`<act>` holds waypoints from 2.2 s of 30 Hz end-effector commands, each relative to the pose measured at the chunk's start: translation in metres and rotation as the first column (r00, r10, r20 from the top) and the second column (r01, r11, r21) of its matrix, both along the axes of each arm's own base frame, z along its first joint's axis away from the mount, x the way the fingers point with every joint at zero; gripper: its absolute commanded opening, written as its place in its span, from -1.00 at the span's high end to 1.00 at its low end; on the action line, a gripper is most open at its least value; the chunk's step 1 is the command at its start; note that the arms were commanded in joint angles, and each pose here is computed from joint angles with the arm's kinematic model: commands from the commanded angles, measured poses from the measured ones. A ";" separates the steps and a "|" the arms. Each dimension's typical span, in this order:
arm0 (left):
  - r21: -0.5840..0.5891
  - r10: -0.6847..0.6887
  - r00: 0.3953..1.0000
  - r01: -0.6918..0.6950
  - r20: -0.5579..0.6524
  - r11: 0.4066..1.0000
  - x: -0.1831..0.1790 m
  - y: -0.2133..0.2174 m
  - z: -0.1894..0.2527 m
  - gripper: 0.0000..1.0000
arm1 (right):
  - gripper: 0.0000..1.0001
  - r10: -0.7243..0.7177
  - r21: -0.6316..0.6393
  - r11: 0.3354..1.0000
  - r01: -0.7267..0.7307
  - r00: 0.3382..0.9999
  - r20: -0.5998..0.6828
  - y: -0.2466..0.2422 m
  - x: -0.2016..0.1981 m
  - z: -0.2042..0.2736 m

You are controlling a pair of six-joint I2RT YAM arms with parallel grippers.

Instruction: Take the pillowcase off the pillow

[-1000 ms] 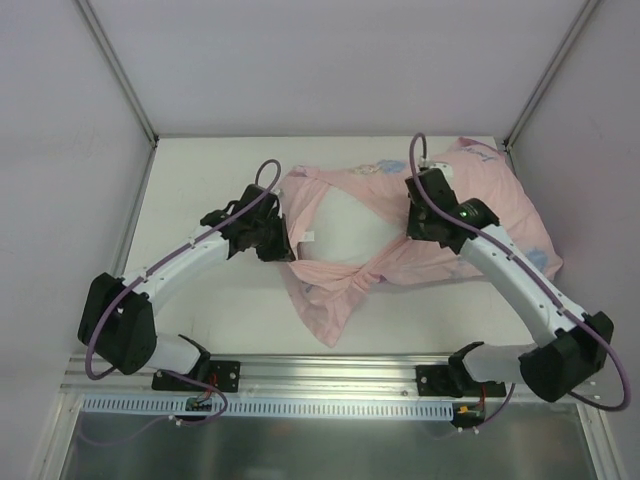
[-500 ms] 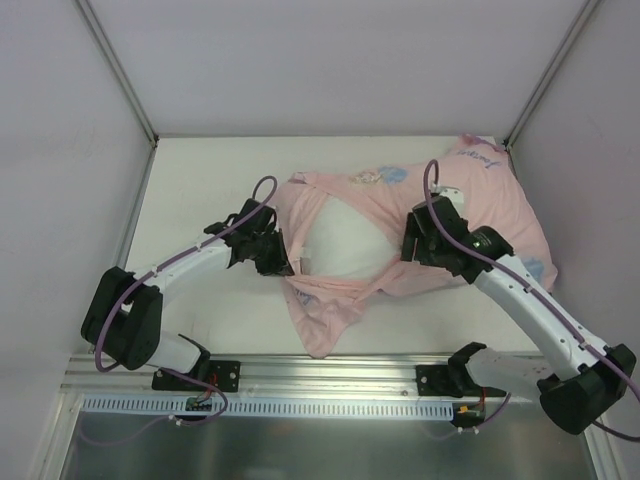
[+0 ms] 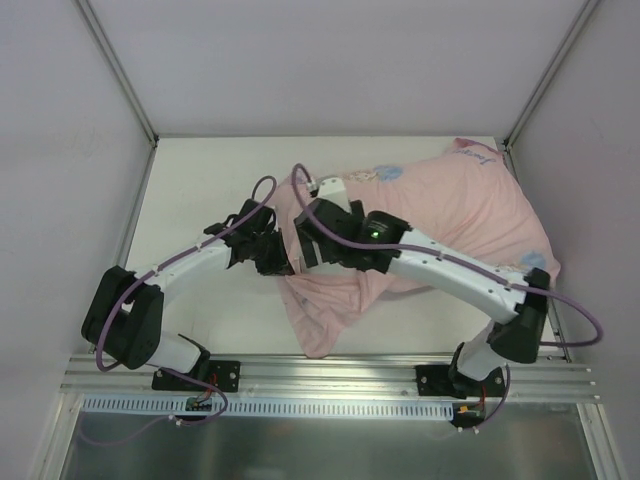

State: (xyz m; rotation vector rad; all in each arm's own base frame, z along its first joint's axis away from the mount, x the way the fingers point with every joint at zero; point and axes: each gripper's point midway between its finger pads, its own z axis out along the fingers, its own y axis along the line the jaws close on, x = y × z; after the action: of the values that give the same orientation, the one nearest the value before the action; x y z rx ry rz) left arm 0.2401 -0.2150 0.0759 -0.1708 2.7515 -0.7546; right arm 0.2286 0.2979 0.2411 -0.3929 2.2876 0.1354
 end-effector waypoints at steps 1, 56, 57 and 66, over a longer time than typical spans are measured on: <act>-0.002 0.013 0.999 -0.013 -0.044 1.000 -0.011 0.006 -0.006 1.00 | -0.80 0.010 -0.077 0.997 -0.012 1.000 -0.026 0.014 -0.001 -0.018; -0.230 -0.081 0.991 0.105 0.111 0.968 0.002 -0.018 0.042 0.12 | 0.99 -0.292 0.403 0.874 0.272 0.956 -0.012 -0.035 0.062 0.026; -0.240 -0.085 0.989 0.113 0.122 0.964 -0.001 -0.018 0.051 -0.49 | 0.99 -0.295 0.395 0.876 0.278 0.955 -0.018 -0.033 0.065 0.023; -0.356 -0.089 0.976 0.158 0.201 0.921 -0.038 -0.032 0.111 -0.89 | 0.99 -0.317 0.396 0.869 0.296 0.948 -0.012 -0.017 0.083 0.037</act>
State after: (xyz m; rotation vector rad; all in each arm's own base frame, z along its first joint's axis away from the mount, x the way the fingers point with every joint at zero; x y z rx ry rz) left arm 0.2207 -0.2355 0.1756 -0.0242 2.4247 -1.1931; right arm 0.2907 0.2667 0.2288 0.0573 2.3151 0.2857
